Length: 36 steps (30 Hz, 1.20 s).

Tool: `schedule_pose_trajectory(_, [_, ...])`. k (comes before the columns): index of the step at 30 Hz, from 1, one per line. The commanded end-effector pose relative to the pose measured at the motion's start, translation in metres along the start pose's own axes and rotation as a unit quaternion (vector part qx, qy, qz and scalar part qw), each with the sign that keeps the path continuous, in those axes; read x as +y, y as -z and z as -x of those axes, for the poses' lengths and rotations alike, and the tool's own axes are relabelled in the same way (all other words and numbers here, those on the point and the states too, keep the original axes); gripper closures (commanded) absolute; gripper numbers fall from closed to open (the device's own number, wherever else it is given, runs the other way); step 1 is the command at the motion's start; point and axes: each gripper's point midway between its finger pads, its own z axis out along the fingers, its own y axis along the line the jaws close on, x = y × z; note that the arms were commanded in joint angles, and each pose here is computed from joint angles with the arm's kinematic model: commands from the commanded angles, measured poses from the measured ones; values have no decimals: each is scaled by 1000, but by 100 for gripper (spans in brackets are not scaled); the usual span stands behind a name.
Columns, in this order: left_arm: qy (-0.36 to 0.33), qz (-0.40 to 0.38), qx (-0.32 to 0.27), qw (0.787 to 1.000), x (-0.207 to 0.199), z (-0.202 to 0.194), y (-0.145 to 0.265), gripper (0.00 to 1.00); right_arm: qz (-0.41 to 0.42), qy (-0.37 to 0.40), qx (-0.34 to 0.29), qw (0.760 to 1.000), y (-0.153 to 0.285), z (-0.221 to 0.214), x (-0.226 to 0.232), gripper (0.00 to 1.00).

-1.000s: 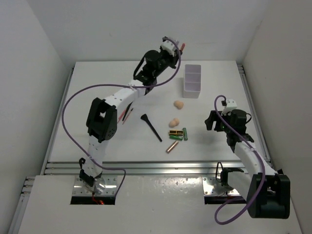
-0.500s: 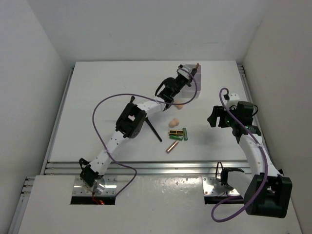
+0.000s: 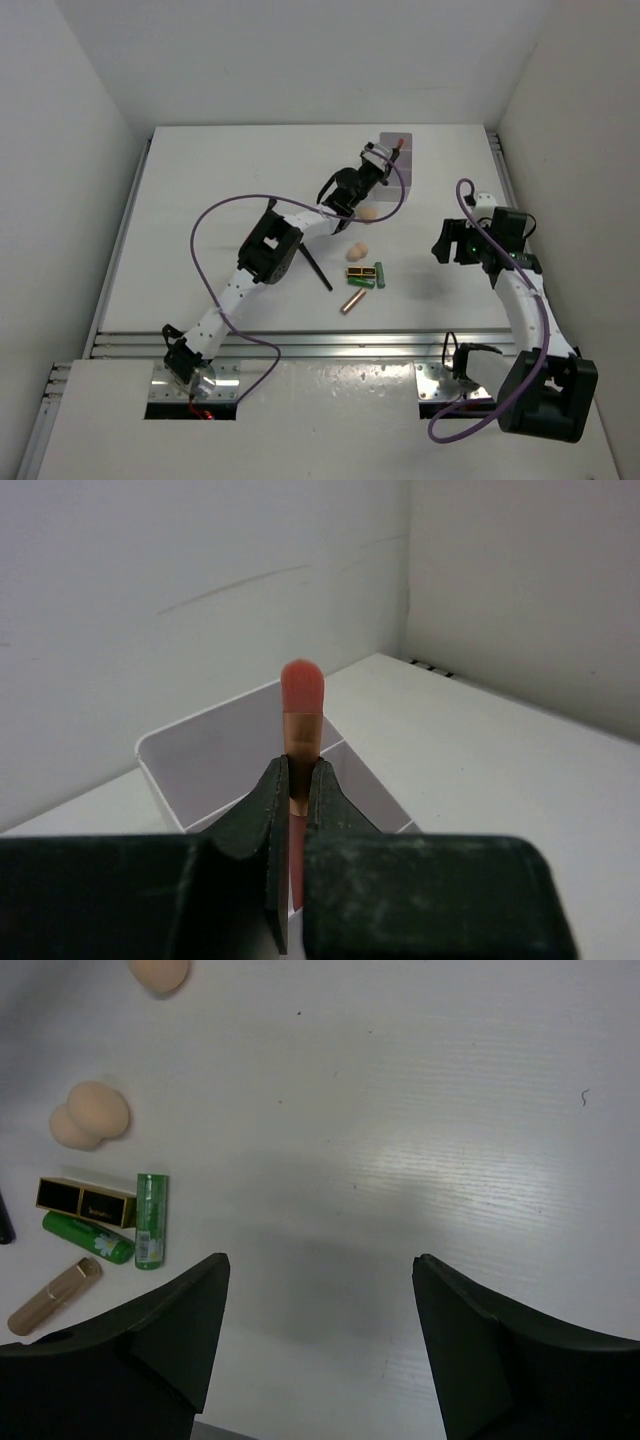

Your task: Organize the makeup

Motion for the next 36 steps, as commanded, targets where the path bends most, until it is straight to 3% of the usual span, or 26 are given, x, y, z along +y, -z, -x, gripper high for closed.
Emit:
schedule_pose_trajectory(1, [-26, 13, -35, 999, 8, 21, -3, 100, -1, 22, -23, 999, 8, 22, -3, 25])
schedule_pose_trajectory(6, [-25, 15, -31, 999, 9, 19, -3, 96, -2, 22, -34, 999, 11, 30, -3, 19])
schedule_pose_trajectory(8, [-26, 15, -36, 999, 10, 31, -6, 79, 0, 21, -35, 999, 12, 31, -2, 14])
schedule_pose_trajectory(9, [-30, 15, -31, 999, 10, 27, -4, 59, -1, 23, -38, 999, 12, 34, -3, 12])
schedule_pose_trajectory(12, [-29, 13, -37, 999, 22, 54, -7, 28, -1, 24, -37, 999, 14, 38, -2, 7])
schedule_pose_trajectory(15, [-34, -11, -36, 999, 27, 82, -2, 19, -9, 22, -35, 999, 16, 41, -3, 7])
schedule_pose_trajectory(21, [2, -45, -7, 999, 53, 161, 11, 15, 8, 84, -7, 996, 15, 48, 25, 9])
schedule_pose_trajectory(22, [0, -40, -13, 999, 71, 198, 18, 15, 16, 90, -9, 996, 15, 61, 31, 9])
schedule_pose_trajectory(24, [20, -20, 38, 999, 92, 205, 34, 15, 73, 112, 19, 991, 3, 55, 71, 11])
schedule_pose_trajectory(26, [19, 18, 68, 997, 123, 238, 62, 15, 132, 123, 42, 983, -16, 54, 119, 14])
schedule_pose_trajectory(27, [20, 37, 128, 991, 134, 223, 83, 15, 159, 144, 61, 975, -26, 49, 143, 14])
schedule_pose_trajectory(29, [0, 105, 162, 981, 165, 243, 128, 15, 190, 175, 114, 959, -51, 31, 177, 14])
schedule_pose_trajectory(31, [-8, 182, 229, 956, 199, 220, 188, 17, 225, 209, 98, 947, -50, 60, 224, 16])
schedule_pose_trajectory(32, [-16, 209, 215, 954, 206, 248, 209, 19, 241, 222, 154, 932, -69, 27, 244, 16])
schedule_pose_trajectory(34, [-9, 290, 252, 923, 236, 236, 265, 29, 261, 232, 156, 924, -75, 30, 268, 16])
schedule_pose_trajectory(36, [-13, 327, 262, 908, 247, 239, 298, 34, 268, 248, 177, 914, -98, 6, 290, 19])
